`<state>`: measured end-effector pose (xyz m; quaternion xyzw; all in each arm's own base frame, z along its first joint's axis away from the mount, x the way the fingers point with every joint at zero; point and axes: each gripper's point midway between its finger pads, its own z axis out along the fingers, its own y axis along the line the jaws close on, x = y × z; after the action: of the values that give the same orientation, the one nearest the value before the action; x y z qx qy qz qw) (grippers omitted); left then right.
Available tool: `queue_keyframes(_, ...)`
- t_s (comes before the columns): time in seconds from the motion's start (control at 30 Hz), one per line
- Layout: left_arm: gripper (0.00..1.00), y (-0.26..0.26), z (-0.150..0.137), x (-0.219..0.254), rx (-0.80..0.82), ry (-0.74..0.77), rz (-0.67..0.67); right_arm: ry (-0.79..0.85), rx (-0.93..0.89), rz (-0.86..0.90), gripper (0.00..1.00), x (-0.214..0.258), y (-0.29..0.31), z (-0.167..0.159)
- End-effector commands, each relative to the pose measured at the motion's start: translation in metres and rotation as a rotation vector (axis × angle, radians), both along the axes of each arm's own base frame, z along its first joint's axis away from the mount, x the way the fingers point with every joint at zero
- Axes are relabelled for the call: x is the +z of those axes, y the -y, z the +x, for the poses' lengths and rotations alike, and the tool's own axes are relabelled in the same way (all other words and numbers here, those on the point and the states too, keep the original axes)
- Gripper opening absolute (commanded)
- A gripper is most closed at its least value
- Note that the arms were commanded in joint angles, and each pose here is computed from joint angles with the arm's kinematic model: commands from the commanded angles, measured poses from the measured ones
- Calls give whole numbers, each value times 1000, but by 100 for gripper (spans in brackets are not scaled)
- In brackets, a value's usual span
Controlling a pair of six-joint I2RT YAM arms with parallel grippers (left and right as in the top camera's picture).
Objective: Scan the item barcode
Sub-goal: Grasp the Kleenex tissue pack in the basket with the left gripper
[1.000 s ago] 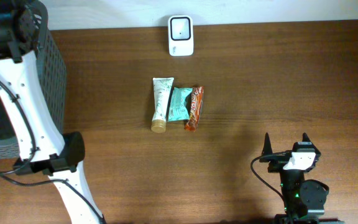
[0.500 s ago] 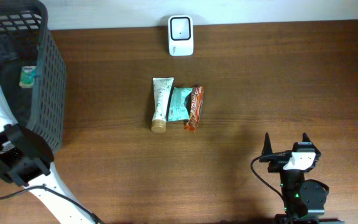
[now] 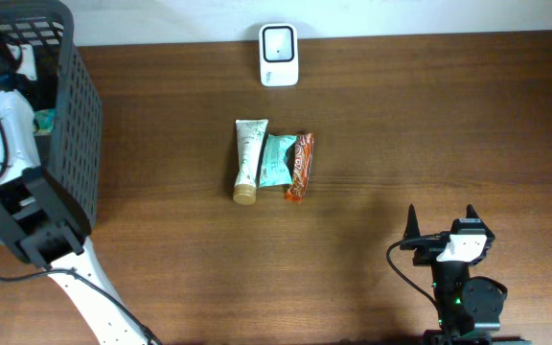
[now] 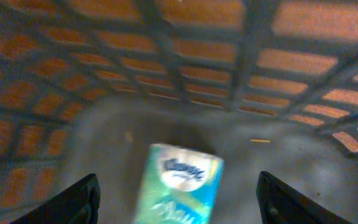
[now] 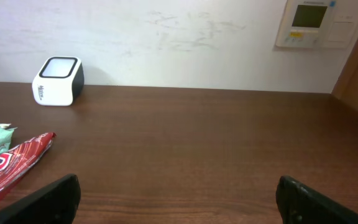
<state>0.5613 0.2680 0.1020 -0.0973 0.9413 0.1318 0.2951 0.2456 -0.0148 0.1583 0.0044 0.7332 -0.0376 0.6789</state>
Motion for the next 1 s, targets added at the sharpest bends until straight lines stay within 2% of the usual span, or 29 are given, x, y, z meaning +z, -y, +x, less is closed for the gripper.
queue_keyframes(0.0,76,13,3,-26,-41,-43,-22,-5,-3,1,99,-3,0,0)
queue_keyframes(0.3,68,6,-7,-64,-15,-125,-20,-5,-3,1,99,-3,0,0)
queue_keyframes(0.43,47,3,-18,-89,2,-189,-29,-5,-4,1,99,-3,0,0)
queue_keyframes(0.53,4,5,-28,-92,6,-231,-48,-5,-3,1,99,-3,0,0)
queue_keyframes(0.57,0,5,-30,-89,6,-237,-51,-5,-3,1,99,-3,0,0)
queue_keyframes(0.63,0,7,-34,-69,11,-244,-57,-5,-3,1,99,-3,0,0)
queue_keyframes(0.77,0,10,-40,8,92,-153,-75,-5,-3,1,99,-3,0,0)
queue_keyframes(0.97,0,23,-68,144,152,54,-42,-5,-3,1,99,-3,0,0)
